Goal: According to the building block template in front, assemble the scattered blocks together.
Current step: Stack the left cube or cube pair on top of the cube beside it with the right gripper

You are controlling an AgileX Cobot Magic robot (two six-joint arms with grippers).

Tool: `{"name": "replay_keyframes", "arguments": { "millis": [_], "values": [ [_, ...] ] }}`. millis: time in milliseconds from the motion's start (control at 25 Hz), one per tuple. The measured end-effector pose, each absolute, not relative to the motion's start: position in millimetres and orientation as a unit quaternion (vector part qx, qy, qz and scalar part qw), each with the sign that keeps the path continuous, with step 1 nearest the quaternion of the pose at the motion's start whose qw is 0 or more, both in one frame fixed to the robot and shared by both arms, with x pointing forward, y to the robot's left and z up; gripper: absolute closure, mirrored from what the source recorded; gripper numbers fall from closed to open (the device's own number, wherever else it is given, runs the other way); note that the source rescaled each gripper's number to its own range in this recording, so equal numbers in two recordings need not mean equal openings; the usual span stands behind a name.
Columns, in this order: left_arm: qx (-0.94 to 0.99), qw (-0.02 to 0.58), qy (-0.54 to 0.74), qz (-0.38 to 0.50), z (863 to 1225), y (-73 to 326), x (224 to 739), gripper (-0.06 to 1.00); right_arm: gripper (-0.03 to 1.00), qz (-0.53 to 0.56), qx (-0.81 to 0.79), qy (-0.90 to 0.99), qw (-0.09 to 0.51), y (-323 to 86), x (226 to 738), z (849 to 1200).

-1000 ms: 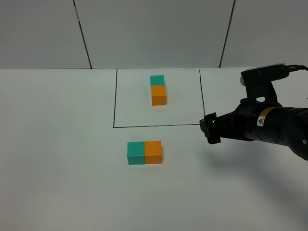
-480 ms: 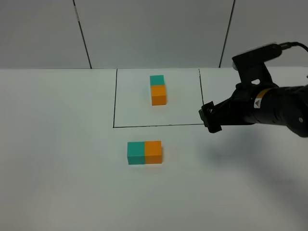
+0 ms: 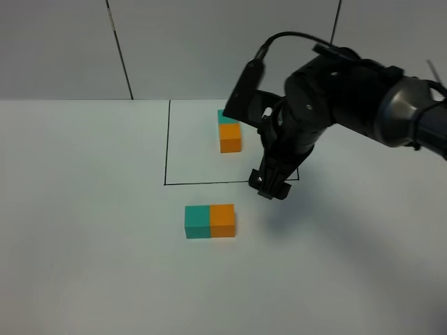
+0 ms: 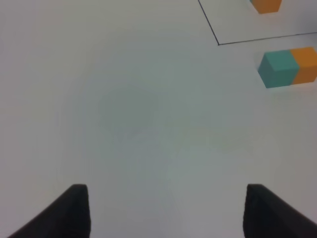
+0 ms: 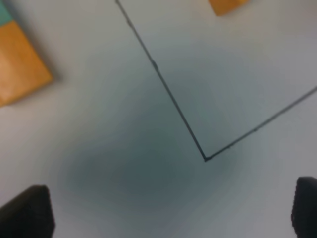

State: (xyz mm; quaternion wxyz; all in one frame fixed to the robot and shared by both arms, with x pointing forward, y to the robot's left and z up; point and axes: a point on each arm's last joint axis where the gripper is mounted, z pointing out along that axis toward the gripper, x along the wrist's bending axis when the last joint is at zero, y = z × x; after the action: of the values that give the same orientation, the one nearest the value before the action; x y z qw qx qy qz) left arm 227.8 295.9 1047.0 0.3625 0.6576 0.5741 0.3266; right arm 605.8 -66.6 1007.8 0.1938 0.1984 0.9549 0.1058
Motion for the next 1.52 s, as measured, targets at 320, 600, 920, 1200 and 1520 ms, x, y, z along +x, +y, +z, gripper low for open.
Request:
{"name": "replay_keyframes", "arguments": {
  "millis": [320, 600, 920, 1200, 1520],
  "values": [
    [0.658, 0.362, 0.574, 0.327, 1047, 296, 228, 0.48, 0.01, 0.081, 0.086, 0.985, 0.122, 0, 617, 986],
    [0.658, 0.362, 0.574, 0.327, 1047, 296, 228, 0.48, 0.12, 0.051, 0.058, 0.994, 0.078, 16, 624, 944],
    [0.658, 0.362, 0.574, 0.327, 1047, 296, 228, 0.48, 0.31, 0.067, 0.055, 0.995, 0.046, 23, 623, 920],
    [0.658, 0.362, 0.574, 0.327, 1047, 296, 228, 0.48, 0.32, 0.082, 0.059, 0.994, 0.035, 28, 624, 906],
    [0.658, 0.362, 0.574, 0.327, 1047, 296, 228, 0.48, 0.78, 0.082, 0.061, 0.994, 0.031, 30, 625, 894]
  ]
}}
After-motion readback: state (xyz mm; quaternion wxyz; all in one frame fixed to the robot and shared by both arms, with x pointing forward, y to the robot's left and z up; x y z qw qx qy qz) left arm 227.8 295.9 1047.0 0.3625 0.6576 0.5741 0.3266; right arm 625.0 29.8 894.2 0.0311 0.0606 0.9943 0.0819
